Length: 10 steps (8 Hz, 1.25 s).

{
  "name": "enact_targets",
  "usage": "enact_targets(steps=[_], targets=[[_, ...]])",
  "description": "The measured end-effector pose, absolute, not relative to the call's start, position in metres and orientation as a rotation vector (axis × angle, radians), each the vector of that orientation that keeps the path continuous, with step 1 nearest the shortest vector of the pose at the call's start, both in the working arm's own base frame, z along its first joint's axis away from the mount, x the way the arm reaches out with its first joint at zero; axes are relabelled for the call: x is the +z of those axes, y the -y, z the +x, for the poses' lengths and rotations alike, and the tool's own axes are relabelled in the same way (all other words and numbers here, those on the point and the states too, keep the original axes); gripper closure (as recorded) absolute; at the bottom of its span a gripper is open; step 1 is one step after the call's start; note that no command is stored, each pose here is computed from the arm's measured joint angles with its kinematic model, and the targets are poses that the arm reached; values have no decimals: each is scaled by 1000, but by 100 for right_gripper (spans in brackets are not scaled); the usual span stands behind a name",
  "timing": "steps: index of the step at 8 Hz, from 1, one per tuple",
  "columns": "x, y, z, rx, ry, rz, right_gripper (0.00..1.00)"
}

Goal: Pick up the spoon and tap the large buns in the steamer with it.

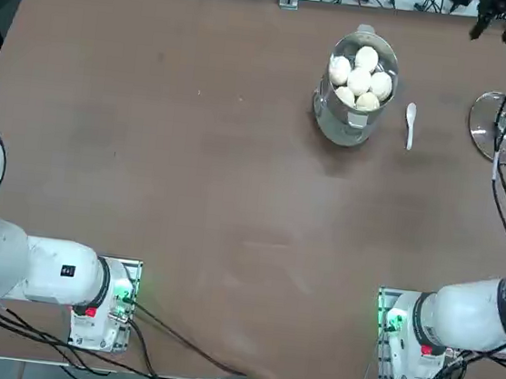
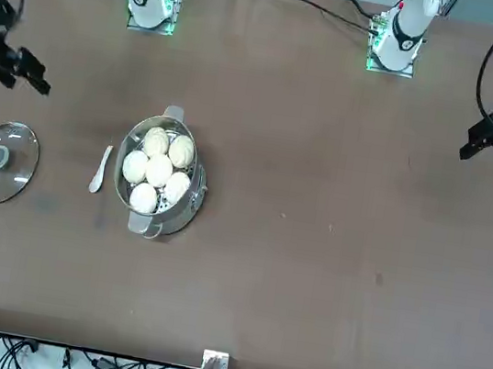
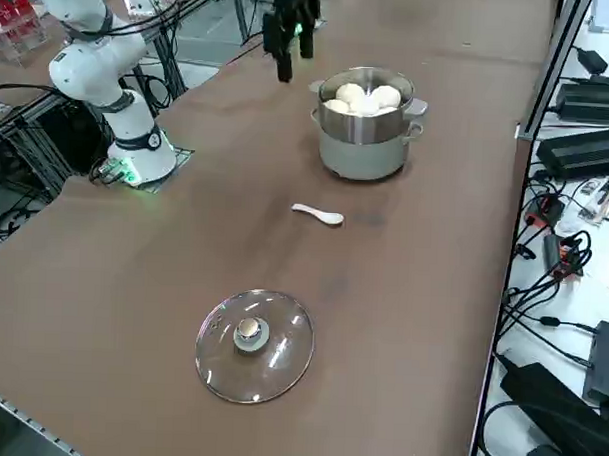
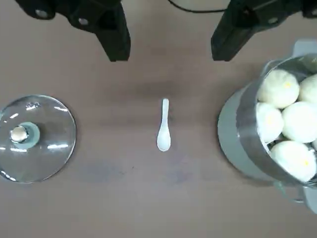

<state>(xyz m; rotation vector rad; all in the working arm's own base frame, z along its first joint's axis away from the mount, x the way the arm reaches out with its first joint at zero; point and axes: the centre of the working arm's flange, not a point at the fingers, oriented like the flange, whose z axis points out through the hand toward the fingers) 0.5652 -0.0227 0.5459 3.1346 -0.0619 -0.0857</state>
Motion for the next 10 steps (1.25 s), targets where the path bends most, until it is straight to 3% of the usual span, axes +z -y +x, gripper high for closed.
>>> enact_targets(steps=[4,10], targets=[[417,24,566,-98,67,3131,0],[282,30,566,-95,181,3115,3]])
